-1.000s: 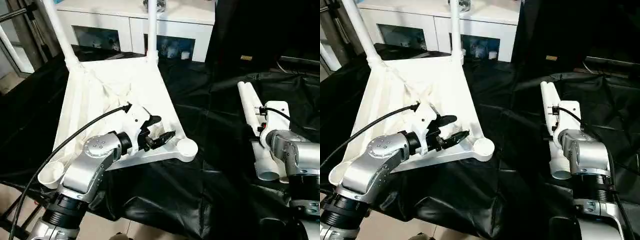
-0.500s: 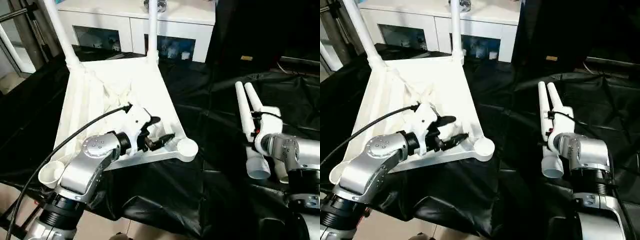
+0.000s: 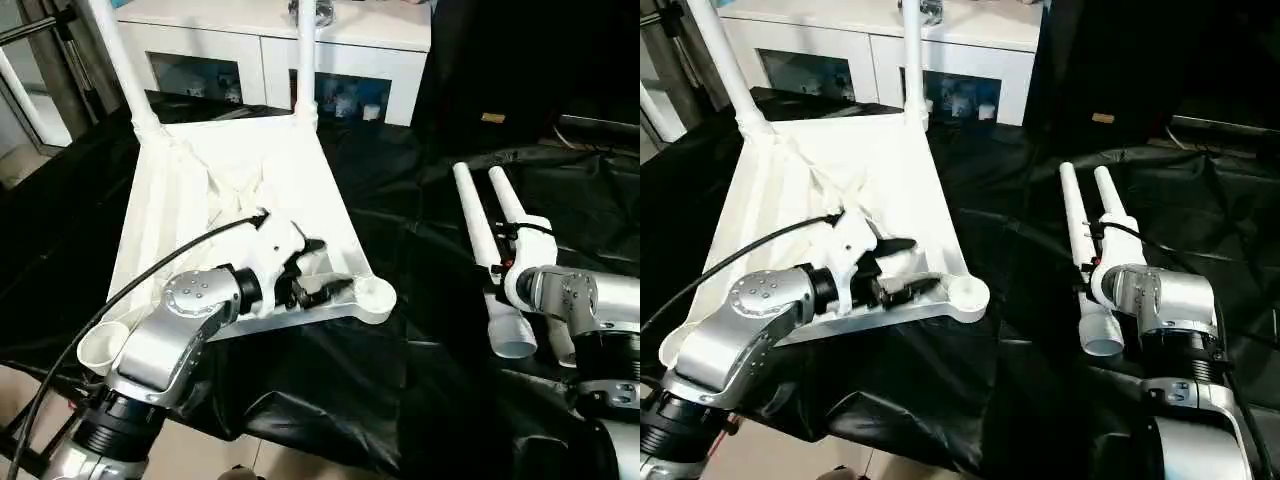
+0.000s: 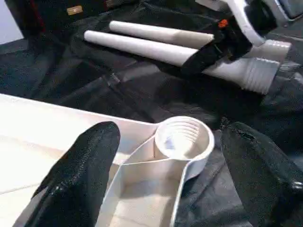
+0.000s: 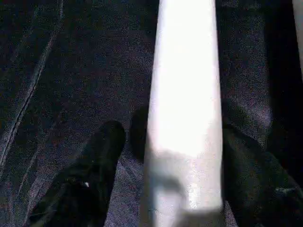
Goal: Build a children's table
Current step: Pick table leg
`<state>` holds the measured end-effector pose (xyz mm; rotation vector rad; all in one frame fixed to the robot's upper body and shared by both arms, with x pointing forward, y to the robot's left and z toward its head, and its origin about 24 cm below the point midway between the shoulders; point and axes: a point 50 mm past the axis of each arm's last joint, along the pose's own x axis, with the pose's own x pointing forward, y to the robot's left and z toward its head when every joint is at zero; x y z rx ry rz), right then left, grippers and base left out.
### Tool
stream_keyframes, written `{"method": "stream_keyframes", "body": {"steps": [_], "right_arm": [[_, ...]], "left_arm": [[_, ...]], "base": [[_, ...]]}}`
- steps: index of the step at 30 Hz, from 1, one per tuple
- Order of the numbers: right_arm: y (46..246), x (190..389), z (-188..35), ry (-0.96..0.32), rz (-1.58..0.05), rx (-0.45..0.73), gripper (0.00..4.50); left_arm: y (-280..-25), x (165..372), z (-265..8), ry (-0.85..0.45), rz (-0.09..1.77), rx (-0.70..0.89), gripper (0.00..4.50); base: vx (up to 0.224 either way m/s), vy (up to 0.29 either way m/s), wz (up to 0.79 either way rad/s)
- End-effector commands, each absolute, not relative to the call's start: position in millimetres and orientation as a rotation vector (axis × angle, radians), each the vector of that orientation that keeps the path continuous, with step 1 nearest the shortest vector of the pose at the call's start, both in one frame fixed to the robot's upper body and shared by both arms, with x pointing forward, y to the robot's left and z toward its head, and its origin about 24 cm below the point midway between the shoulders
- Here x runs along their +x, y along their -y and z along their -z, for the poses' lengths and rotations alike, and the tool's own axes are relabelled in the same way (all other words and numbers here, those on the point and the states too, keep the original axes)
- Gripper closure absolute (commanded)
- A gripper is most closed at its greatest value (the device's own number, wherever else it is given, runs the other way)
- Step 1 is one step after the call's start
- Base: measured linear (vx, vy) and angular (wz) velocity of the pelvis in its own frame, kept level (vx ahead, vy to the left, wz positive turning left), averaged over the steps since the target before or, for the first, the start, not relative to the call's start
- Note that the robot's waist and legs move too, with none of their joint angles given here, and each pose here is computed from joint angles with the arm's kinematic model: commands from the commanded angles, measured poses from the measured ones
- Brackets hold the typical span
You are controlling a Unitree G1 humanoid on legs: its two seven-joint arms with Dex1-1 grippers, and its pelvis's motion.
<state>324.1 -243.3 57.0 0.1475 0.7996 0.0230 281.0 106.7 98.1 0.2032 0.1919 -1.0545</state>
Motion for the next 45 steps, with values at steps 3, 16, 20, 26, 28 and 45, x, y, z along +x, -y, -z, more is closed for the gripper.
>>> {"method": "stream_keyframes", "body": {"steps": [3, 16, 20, 26, 28, 45], "right_arm": [[246.2, 320.5, -48.1, -0.837, -0.007, 0.163, 1.81], [238.6, 330.2, -57.9, -0.702, -0.031, 0.269, 2.68], [218.0, 341.7, -77.3, -0.52, -0.184, 0.397, 2.69], [168.0, 340.9, -105.0, -0.254, -0.538, 0.561, 2.69], [157.2, 334.4, -112.7, -0.19, -0.655, 0.596, 2.69], [126.1, 313.4, -112.6, -0.154, -0.917, 0.544, 2.69]], "left_arm": [[-106.6, 267.8, -101.0, -0.246, 1.252, 0.189, 0.65], [-114.5, 283.5, -103.4, -0.227, 1.123, 0.162, 0.65], [-111.5, 318.9, -123.5, -0.104, 0.874, -0.022, 0.65], [-87.7, 350.4, -152.1, -0.045, 0.81, -0.379, 0.65], [-78.8, 355.1, -155.3, -0.062, 0.822, -0.441, 0.65], [-42.5, 353.5, -148.5, -0.201, 0.879, -0.629, 1.05]], "base": [[0.0, 0.0, 0.0], [0.0, 0.0, 0.0], [0.0, 0.0, 0.0], [0.0, 0.0, 0.0], [0.0, 0.0, 0.0], [0.0, 0.0, 0.0]]}}
